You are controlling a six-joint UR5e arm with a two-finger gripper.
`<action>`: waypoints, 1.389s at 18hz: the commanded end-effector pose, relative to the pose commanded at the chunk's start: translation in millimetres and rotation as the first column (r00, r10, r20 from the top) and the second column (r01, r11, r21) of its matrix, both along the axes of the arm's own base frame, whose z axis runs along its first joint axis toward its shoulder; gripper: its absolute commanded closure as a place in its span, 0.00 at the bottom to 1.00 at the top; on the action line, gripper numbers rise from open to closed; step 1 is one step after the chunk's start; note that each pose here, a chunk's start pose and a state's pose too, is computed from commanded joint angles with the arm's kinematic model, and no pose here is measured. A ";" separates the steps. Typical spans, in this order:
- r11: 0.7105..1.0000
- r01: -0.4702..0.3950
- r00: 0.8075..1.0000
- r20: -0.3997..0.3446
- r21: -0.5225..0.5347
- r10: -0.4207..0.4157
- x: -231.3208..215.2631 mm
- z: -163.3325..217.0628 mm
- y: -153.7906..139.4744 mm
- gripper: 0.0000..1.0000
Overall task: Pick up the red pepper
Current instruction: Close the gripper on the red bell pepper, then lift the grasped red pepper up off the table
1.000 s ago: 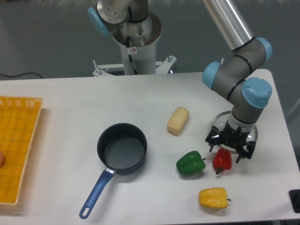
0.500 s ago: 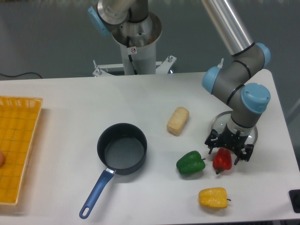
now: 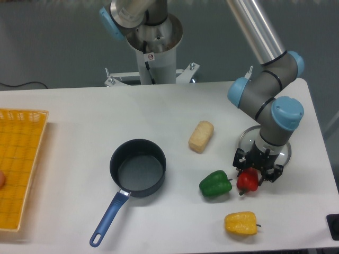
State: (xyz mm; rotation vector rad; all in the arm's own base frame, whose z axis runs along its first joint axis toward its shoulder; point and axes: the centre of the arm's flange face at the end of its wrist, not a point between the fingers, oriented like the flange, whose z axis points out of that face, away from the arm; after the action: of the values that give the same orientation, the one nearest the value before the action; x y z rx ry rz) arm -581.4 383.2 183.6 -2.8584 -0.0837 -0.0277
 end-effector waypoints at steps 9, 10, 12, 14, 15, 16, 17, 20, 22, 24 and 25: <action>1.000 -0.013 1.000 -0.025 0.011 0.013 0.0 21.2 -1.1 0.48; 1.000 -0.013 0.999 -0.032 0.013 0.014 0.5 27.3 -1.3 0.48; 1.000 -0.010 0.999 -0.046 0.017 0.011 2.3 39.2 -1.0 0.48; 1.000 -0.010 0.998 -0.064 0.021 0.012 4.3 53.6 -2.1 0.48; 1.000 -0.009 0.997 -0.071 0.021 0.010 6.2 60.0 -2.9 0.48; 1.000 -0.005 0.997 -0.077 0.020 0.006 10.4 65.9 -3.7 0.48; 1.000 -0.003 0.996 -0.086 0.014 0.004 14.9 73.1 -4.1 0.48; 0.999 0.014 0.994 -0.109 -0.029 -0.017 31.6 91.3 1.6 0.48; 0.995 0.032 0.991 -0.127 -0.091 -0.043 42.1 97.0 8.8 0.48; 0.988 0.049 0.986 -0.153 -0.149 -0.072 52.6 102.7 16.7 0.48; 0.983 0.068 0.983 -0.156 -0.169 -0.095 59.7 102.9 24.3 0.48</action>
State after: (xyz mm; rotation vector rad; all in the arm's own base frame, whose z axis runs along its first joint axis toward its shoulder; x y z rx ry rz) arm -521.7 407.5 286.5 -3.0132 0.0690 0.2070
